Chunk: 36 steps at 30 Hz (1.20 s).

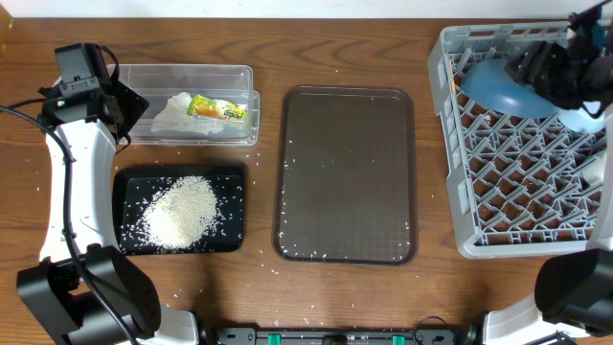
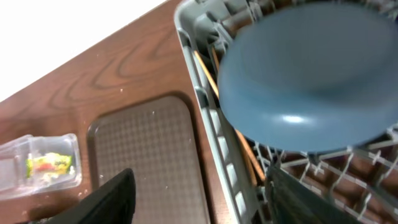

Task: Sort waste into correct bins and load items into the dishwasher rack
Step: 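Lower the plate upright into the rack slots and release it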

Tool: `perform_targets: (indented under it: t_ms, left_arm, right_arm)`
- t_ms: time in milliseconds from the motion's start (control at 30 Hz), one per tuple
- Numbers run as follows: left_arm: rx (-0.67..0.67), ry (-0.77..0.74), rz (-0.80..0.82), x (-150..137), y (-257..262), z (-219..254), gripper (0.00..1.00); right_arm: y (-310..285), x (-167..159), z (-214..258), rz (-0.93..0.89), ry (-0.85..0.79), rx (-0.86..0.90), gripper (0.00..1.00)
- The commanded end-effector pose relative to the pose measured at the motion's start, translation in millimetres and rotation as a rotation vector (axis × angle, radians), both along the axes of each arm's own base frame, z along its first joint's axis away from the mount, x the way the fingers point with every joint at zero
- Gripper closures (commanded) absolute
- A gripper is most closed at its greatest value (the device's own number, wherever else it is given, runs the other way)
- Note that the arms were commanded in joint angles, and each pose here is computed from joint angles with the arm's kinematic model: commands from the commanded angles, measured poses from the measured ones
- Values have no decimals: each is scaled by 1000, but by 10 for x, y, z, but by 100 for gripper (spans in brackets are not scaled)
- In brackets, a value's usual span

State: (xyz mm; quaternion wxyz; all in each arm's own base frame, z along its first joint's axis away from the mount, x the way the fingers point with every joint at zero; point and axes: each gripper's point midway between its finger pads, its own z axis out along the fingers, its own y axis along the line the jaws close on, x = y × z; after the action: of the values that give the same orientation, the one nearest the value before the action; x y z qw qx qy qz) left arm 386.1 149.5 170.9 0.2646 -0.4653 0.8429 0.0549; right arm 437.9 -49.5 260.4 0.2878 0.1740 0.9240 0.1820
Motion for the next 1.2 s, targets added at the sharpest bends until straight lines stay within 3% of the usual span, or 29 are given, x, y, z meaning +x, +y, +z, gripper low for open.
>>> perform_targets:
  t_ms: [0,100,167,267,433,533,800,1033,1167]
  left_arm:
    - [7,-14,1,-13,3,78,8]
    - [7,-14,1,-13,3,78,8]
    - [7,-14,0,-13,3,78,8]
    - [7,-14,0,-13,3,78,8]
    - [7,-14,0,-13,3,78,8]
    - [7,-14,0,-13,3,78,8]
    - [7,-14,1,-13,3,78,8]
    - [7,-14,1,-13,3,78,8]
    - [7,-14,0,-13,3,78,8]
  right_arm:
    - [-48,91,7,-35,-21,-122,51]
    - [-236,312,-70,-126,-40,-248,82]
    - [-438,455,-160,-253,-40,-315,91]
    - [-677,617,-359,-394,-27,-367,91]
    - [-758,908,-839,-402,-3,-376,88]
    - [-746,882,-1098,-387,65,-375,88]
    - [-626,429,-1033,-346,207,-360,93]
    - [-394,-211,-501,-298,265,-299,88]
    - [-348,-381,-308,-295,253,-291,85]
